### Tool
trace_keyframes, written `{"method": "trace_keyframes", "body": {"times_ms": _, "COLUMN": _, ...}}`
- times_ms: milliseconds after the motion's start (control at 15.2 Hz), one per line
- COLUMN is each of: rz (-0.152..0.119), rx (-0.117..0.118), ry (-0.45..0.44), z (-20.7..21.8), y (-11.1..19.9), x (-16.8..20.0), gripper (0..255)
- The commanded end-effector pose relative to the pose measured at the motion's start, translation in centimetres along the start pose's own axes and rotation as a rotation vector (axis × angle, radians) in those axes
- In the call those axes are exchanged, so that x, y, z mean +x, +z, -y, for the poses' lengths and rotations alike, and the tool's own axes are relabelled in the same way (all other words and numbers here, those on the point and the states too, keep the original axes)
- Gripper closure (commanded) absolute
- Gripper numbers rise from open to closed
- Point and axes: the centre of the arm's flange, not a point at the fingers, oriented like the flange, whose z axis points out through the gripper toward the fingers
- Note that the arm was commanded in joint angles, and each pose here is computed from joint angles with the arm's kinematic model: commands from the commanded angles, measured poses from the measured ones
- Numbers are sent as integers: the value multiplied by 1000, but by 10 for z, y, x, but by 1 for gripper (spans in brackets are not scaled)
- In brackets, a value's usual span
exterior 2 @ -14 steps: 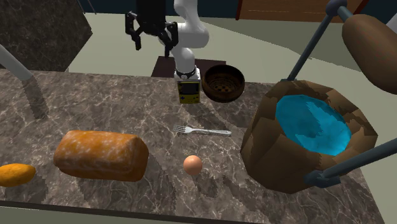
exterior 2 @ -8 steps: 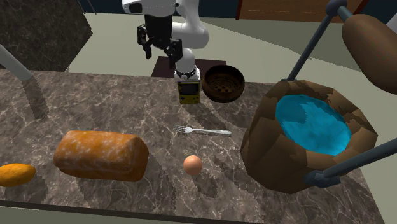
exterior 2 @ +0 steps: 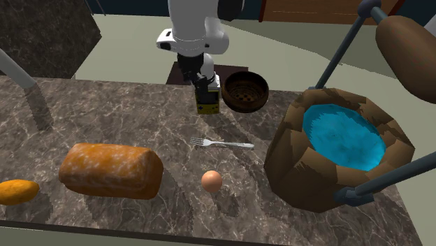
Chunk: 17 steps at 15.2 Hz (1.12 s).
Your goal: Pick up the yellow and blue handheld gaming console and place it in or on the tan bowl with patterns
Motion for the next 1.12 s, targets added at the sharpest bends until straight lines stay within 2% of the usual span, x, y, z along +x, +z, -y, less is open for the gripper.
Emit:
{"method": "trace_keyframes", "body": {"times_ms": 0, "rz": 13, "rx": -1, "ry": 50, "z": 2, "y": 12, "x": -2, "gripper": 0}}
{"method": "trace_keyframes", "body": {"times_ms": 396, "rz": 13, "rx": -1, "ry": 50, "z": 2, "y": 47, "x": -3, "gripper": 0}}
{"method": "trace_keyframes", "body": {"times_ms": 924, "rz": 13, "rx": -1, "ry": 50, "z": 2, "y": 47, "x": -3, "gripper": 0}}
{"method": "trace_keyframes", "body": {"times_ms": 990, "rz": 13, "rx": -1, "ry": 50, "z": 2, "y": 47, "x": -3, "gripper": 255}}
{"method": "trace_keyframes", "body": {"times_ms": 1056, "rz": 13, "rx": -1, "ry": 50, "z": 2, "y": 47, "x": -3, "gripper": 255}}
